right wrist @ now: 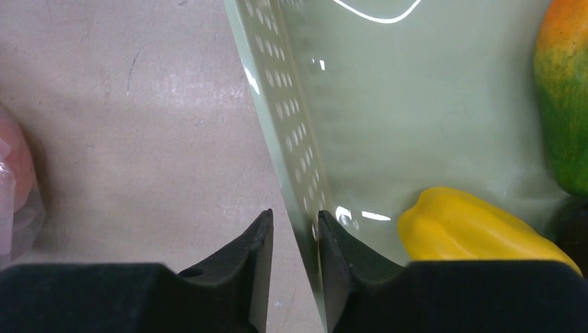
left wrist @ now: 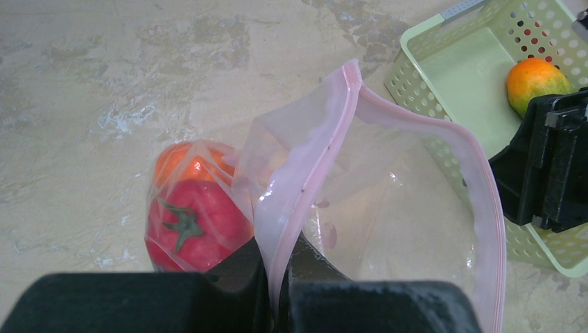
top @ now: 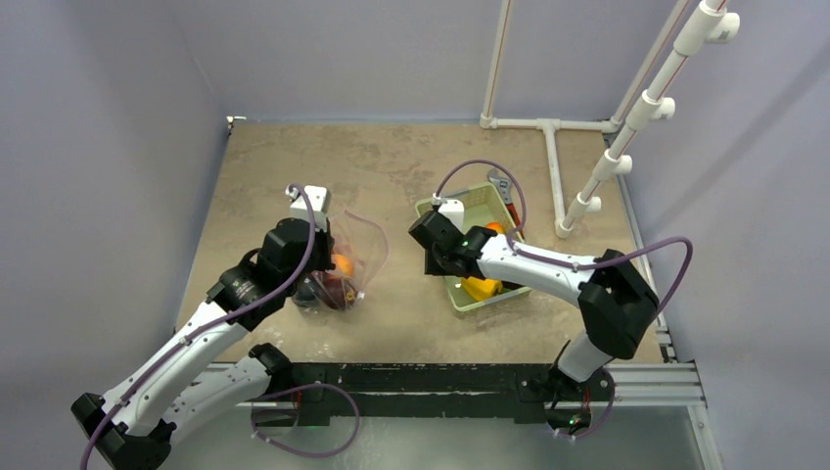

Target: Place the food in the zip-top bag and seal the zipper

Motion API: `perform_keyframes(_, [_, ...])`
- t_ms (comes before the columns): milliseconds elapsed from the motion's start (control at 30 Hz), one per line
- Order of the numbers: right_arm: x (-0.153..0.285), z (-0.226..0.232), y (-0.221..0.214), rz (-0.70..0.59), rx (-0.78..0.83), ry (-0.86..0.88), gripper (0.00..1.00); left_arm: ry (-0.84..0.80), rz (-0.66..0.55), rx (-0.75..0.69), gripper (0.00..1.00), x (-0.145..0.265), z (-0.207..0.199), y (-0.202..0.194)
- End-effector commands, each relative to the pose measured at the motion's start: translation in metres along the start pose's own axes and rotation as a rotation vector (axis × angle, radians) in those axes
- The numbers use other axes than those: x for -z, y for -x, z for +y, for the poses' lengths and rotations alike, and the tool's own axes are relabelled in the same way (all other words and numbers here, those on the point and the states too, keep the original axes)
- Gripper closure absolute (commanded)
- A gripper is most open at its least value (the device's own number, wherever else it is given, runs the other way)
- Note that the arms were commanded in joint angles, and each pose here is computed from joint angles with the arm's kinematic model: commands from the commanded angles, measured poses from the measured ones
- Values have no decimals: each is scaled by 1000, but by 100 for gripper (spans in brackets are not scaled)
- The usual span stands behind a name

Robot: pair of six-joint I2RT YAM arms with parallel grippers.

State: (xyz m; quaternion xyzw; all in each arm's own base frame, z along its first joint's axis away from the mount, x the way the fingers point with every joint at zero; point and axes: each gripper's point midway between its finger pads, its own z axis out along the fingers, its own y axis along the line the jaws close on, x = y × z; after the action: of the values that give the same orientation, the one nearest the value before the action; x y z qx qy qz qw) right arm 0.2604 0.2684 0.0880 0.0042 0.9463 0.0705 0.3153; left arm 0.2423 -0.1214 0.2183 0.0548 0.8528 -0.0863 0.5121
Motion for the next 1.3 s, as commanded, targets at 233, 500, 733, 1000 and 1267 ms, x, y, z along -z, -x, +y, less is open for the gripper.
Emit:
perform_keyframes(233, [-1,31,41,-92,-35,37,100,-2,-34,18,100,1,0,7])
perform_keyframes(500, [-16,62,74,-143,-32,81,100,-4,-38,21,100,3,1,7])
perform_keyframes(733, [-33,83,95,-172,-6,103,100,-6,-43,21,100,4,1,8])
perform_keyframes(1000, [-35,94,116,-207,-2,113,65,-4,-43,22,100,3,1,8])
perform_keyframes(1267, [-13,75,133,-250,-26,77,48,-6,-34,16,100,2,0,6])
